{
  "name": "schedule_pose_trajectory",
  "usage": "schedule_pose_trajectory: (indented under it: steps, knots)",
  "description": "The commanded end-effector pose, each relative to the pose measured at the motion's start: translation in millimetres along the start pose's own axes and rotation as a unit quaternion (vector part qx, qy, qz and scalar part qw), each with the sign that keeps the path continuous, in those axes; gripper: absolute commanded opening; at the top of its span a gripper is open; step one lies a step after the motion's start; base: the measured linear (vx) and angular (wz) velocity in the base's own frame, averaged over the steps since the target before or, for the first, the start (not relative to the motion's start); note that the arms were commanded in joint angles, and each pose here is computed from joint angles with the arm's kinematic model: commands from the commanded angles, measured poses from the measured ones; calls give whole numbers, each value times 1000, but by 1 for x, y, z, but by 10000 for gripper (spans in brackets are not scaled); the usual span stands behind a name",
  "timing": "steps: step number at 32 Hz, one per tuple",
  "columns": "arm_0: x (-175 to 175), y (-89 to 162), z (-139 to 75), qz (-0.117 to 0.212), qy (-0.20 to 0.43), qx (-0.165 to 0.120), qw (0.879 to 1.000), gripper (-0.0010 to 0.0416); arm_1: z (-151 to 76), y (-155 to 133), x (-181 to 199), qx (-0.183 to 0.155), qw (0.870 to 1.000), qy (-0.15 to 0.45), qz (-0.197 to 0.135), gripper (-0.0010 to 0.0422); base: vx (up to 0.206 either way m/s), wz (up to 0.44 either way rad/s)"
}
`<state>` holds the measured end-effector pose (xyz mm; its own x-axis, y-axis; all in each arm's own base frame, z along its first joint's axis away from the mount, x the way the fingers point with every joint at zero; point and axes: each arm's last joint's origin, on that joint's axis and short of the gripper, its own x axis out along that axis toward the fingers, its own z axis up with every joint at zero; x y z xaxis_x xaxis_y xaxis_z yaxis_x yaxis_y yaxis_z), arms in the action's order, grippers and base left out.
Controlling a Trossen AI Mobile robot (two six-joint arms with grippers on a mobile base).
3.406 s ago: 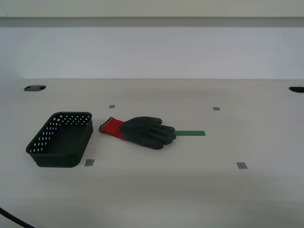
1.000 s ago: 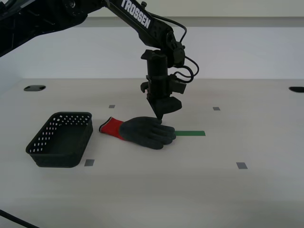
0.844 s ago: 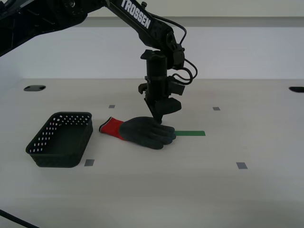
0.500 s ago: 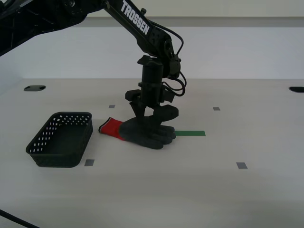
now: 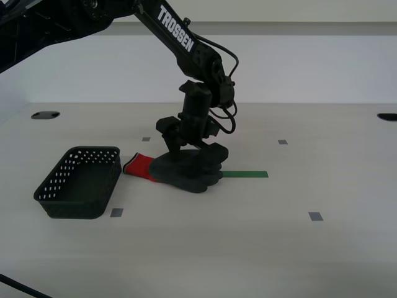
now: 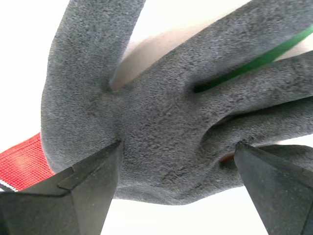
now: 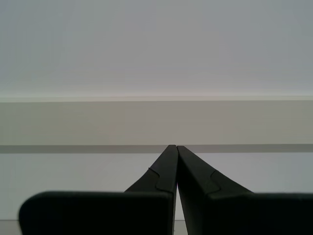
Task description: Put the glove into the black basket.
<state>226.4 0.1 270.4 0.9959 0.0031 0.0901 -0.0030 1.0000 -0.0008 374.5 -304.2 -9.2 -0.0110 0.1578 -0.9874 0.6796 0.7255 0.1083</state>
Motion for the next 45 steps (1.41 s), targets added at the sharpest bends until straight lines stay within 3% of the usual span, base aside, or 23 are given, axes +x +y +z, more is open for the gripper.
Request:
schedule_pose_trajectory:
  steps: [1,7,13,20,25,28,34,38,45]
  knots:
    - [0,0,1,0,-2,0,1000,1,-2,-1,5,-1,1000,3,4,289,0,0]
    - [0,0,1,0,-2,0,1000,1,-4,-1,8,-6,1000,6,4,198,0,0]
    - [0,0,1,0,-2,0,1000,1,-4,-1,8,-7,1000,7,3,-9,0,0]
    - [0,0,1,0,-2,0,1000,1,-5,-1,8,-3,1000,13,2,-1,0,0]
    - [0,0,1,0,-2,0,1000,0,-6,-4,2,-3,999,17,-41,-1,0,0]
    - [0,0,1,0,-2,0,1000,0,-6,-6,-11,3,999,10,-43,-1,0,0]
    - [0,0,0,0,-1,0,1000,1,-3,-20,-71,30,994,-56,-85,-1,0,0]
    - [0,0,-1,0,8,0,1000,0,-9,-31,-136,50,984,-125,-119,-1,0,0]
    - [0,0,-2,0,10,0,1000,1,-29,-42,-184,65,981,-131,-125,-1,0,0]
